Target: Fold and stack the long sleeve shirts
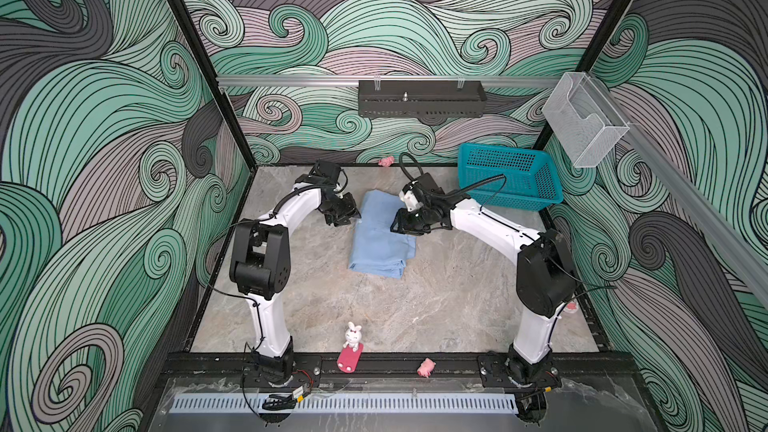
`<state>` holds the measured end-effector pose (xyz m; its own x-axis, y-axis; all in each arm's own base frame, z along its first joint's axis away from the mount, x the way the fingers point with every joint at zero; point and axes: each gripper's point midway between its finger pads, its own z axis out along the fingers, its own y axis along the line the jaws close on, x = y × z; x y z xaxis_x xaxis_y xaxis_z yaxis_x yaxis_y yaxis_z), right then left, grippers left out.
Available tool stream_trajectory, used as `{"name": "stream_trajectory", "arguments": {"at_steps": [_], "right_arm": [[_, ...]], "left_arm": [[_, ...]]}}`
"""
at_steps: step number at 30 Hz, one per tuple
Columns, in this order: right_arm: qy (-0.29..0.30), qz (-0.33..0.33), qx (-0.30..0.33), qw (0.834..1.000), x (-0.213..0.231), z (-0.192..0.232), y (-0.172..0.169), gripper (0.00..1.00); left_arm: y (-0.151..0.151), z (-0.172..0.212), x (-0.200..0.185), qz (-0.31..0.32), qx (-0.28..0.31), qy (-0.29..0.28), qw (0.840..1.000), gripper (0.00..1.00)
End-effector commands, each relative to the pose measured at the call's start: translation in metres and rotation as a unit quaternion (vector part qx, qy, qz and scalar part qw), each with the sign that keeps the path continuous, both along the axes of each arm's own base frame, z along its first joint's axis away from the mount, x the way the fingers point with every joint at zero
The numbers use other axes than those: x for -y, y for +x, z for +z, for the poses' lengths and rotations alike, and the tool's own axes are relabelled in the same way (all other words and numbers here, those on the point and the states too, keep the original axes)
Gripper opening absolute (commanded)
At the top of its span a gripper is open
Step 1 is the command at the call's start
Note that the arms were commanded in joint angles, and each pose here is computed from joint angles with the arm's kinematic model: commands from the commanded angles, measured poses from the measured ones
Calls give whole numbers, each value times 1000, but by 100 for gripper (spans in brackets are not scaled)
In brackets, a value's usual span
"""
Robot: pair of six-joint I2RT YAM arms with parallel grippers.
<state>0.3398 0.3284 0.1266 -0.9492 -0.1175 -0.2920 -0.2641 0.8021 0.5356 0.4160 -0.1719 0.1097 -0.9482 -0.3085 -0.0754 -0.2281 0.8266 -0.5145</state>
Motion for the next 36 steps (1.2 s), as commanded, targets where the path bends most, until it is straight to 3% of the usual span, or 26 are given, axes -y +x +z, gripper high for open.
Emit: {"name": "stream_trajectory", "arguments": {"at_steps": [1,6,11,19,23,29,32,36], "right_arm": [[30,16,-81,996,-18,-37,-31,26],[2,-1,-118,993,3,-87,-44,18],[-33,-24,-161,986,36,-135,-53,16],[-37,-24,-172,984,47,-155,-63,15],[-37,-20,-151,988,49,-137,-59,21],[-27,-14,-74,997,43,-61,-34,47],[-12,-17,-43,999,33,-30,-11,49],[2,-31,-29,999,25,-16,30,43]], "left_arm": [[13,6,15,0,8,-43,999,45],[17,-8,25,-2,-8,-71,997,46],[24,-17,31,-1,-13,-89,996,46],[39,-40,46,-3,-25,-105,994,45],[36,-71,43,2,-68,-82,994,41],[18,-98,25,-2,-116,-7,993,40],[9,-97,18,-6,-124,22,992,41],[7,-75,16,-6,-97,17,995,45]]}}
